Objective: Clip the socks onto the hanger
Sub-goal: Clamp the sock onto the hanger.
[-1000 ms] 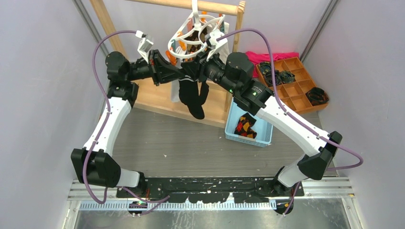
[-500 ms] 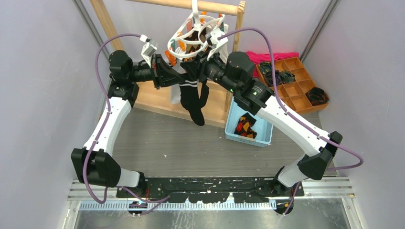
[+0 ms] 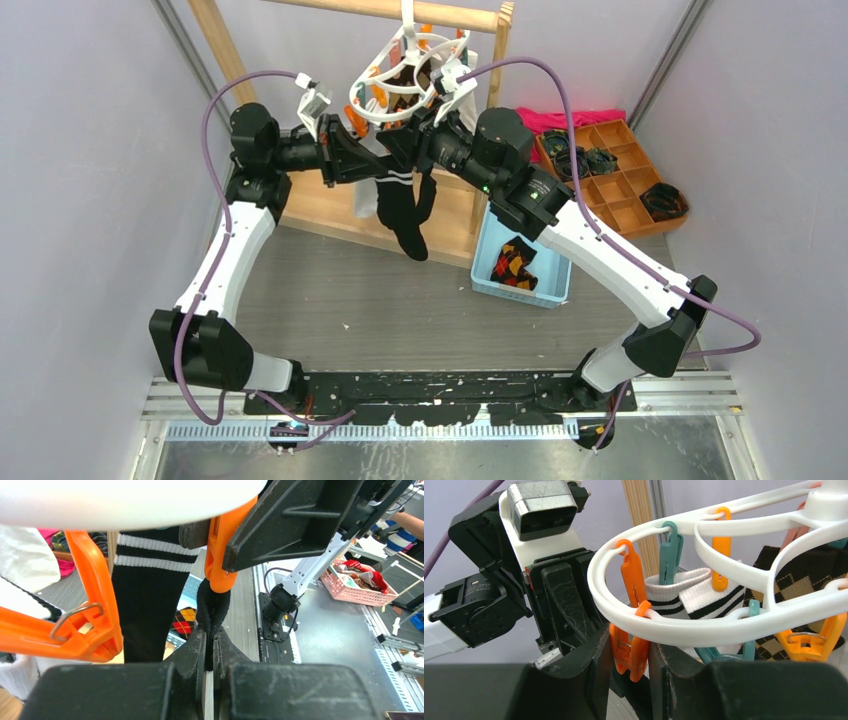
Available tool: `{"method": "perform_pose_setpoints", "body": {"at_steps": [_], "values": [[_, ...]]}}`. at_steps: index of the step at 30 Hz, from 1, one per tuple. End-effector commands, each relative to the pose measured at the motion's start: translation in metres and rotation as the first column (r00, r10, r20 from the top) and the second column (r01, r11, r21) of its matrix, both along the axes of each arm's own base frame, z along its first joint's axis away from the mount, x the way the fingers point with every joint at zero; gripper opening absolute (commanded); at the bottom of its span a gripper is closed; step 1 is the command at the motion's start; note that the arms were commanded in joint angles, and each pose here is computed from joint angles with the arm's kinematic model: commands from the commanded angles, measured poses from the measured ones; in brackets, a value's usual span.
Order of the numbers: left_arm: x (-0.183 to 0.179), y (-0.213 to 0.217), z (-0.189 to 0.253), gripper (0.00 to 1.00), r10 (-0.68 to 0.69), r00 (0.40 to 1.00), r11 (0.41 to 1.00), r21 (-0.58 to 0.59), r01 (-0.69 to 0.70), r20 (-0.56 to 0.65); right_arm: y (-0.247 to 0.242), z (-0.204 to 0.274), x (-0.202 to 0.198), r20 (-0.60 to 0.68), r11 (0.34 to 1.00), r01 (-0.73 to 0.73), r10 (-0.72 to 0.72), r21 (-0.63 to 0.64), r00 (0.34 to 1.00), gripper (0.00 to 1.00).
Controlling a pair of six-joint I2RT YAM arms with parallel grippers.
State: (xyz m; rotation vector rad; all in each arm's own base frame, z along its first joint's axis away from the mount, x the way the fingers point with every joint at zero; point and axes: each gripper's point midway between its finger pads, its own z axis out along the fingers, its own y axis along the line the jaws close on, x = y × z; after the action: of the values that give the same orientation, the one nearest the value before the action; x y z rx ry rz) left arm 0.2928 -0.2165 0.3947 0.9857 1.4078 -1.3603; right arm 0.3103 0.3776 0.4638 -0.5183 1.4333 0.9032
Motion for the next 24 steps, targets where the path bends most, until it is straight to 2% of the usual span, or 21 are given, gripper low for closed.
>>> {"method": "perform_pose_setpoints", "body": {"at_steps": [1,24], "values": [[-0.005,0.001,0.026,0.0,-0.029,0.998,0.999,-0.021,0.03,0.056,-0.009,0.033,-0.018,0.058,0.997,-0.04,0.036,0.064,0.998,0.1],[0.0,0.0,0.039,0.0,-0.048,0.999,0.998,-0.033,0.048,0.02,-0.008,0.024,-0.024,0.051,0.997,-0.071,0.069,0.03,0.996,0.1]]}}
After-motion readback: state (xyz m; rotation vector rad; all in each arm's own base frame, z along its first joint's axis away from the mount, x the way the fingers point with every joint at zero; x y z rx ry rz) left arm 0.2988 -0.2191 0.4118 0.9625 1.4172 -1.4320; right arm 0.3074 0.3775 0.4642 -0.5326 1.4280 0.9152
